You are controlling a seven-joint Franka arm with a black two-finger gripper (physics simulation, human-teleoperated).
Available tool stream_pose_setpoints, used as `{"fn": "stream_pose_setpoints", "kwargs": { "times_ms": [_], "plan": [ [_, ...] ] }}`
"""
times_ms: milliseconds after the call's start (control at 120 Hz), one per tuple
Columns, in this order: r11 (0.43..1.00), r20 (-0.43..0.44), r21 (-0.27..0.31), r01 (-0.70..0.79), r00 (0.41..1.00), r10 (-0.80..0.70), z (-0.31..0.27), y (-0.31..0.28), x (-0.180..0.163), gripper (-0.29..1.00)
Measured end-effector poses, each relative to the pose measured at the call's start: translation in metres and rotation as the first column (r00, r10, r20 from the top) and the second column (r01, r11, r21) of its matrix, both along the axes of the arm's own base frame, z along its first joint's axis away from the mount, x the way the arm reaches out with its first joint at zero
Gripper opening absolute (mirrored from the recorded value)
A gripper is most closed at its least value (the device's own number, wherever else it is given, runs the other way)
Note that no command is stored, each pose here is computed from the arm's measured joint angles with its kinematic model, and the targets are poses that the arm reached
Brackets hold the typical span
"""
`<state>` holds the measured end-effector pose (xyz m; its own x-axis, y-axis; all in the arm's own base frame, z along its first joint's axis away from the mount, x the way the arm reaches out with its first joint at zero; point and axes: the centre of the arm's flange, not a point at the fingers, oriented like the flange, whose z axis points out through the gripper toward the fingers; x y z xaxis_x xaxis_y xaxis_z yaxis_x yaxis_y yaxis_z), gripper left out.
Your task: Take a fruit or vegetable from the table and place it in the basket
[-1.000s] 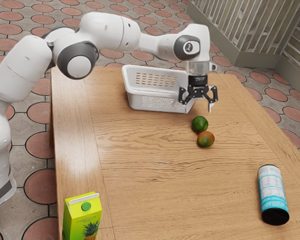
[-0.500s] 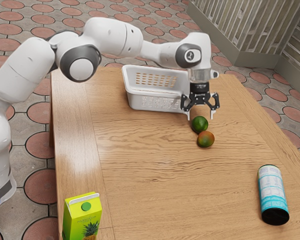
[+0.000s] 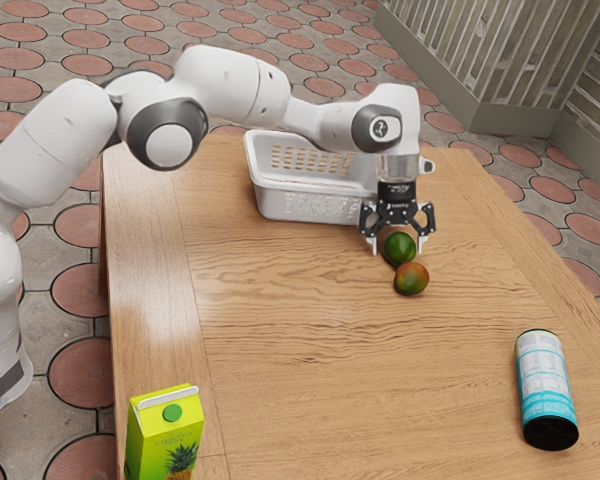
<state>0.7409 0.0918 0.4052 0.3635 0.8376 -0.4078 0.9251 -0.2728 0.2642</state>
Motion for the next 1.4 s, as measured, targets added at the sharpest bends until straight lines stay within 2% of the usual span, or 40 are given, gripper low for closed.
{"fn": "stream_pose_setpoints", "kwargs": {
  "times_ms": [108, 217, 267, 425, 483, 583, 700, 933, 1158, 1267, 1400],
  "plan": [
    [1.000, -0.004, -0.002, 0.002, 1.000, -0.002, -0.006, 0.000, 0.001, 0.69],
    [1.000, -0.003, 0.000, 0.004, 1.000, -0.004, -0.006, -0.002, 0.002, 0.49],
    [1.000, -0.003, 0.001, 0.005, 1.000, -0.005, -0.006, -0.003, 0.002, 0.44],
    [1.000, 0.002, 0.007, 0.005, 1.000, -0.005, -0.001, -0.004, 0.001, 0.41],
    [1.000, 0.052, 0.029, 0.000, 0.999, -0.002, 0.041, -0.006, -0.005, 0.39],
    [0.993, 0.134, 0.111, -0.036, 0.991, 0.021, 0.124, -0.006, -0.032, 0.40],
    [0.980, 0.136, 0.135, -0.145, 0.983, 0.126, 0.152, 0.050, -0.070, 0.40],
    [0.951, 0.090, 0.124, -0.284, 0.957, 0.274, 0.126, 0.146, -0.093, 0.40],
    [0.938, 0.054, 0.096, -0.333, 0.943, 0.329, 0.093, 0.189, -0.099, 0.40],
    [0.941, 0.066, 0.069, -0.331, 0.943, 0.326, 0.094, 0.189, -0.098, 0.56],
    [0.942, 0.103, 0.064, -0.330, 0.941, 0.322, 0.116, 0.186, -0.105, 0.65]
  ]
}}
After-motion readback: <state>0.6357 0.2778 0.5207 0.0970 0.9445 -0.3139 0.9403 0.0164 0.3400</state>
